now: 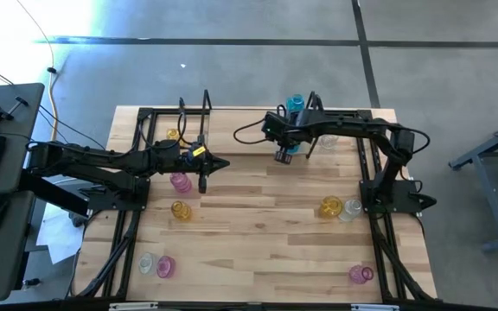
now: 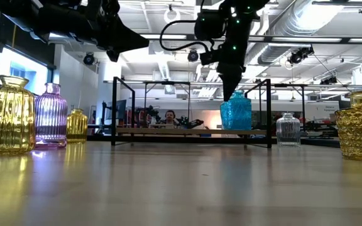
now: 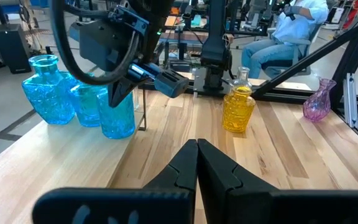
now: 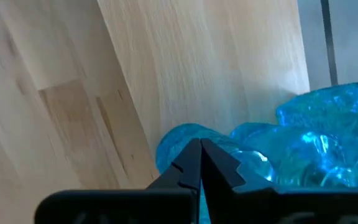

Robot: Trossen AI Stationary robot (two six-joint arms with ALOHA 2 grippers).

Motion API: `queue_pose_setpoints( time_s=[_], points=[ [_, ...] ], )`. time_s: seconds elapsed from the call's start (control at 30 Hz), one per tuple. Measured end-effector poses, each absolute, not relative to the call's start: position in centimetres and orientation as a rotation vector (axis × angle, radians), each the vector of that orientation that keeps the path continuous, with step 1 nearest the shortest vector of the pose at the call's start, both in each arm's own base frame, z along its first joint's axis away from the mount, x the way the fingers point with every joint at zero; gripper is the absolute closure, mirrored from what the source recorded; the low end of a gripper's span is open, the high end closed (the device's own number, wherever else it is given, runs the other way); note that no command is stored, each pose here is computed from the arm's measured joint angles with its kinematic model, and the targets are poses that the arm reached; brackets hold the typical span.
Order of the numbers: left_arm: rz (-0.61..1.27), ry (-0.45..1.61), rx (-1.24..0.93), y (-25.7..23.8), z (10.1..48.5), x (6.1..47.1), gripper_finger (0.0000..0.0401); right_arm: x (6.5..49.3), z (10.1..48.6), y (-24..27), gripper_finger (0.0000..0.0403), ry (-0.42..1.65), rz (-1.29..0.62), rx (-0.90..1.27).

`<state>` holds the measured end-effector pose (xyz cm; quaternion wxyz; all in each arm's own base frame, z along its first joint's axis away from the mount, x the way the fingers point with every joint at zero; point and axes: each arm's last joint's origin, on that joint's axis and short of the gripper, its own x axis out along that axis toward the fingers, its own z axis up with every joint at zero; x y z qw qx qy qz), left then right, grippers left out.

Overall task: Sort vases onto shelf
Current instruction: Put the blue vase on the shelf aligned with the other blue vases

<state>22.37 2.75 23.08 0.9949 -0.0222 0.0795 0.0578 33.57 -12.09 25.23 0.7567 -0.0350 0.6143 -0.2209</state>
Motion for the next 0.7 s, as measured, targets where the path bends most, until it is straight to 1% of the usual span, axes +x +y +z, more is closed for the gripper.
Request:
queue_pose_setpoints(
  time_s=[0.13,0.37,0.5,0.7],
  points=[
    [0.116,0.159,-0.044,2.8,23.1,22.4,0.0401,33.5,25.4,-12.1,0.0403,1.339,-0.490,-0.095],
    [0.117,0.159,-0.051,2.8,23.1,22.4,0.0401,32.6,27.1,-11.2,0.0403,1.308,-0.465,-0.078],
    [0.117,0.160,-0.051,2.8,23.1,22.4,0.0401,32.2,26.9,-10.6,0.0403,1.365,-0.420,-0.048],
    [0.117,0.160,-0.051,2.8,23.1,22.4,0.0401,32.1,26.7,-10.7,0.0403,1.379,-0.453,-0.042]
  ],
)
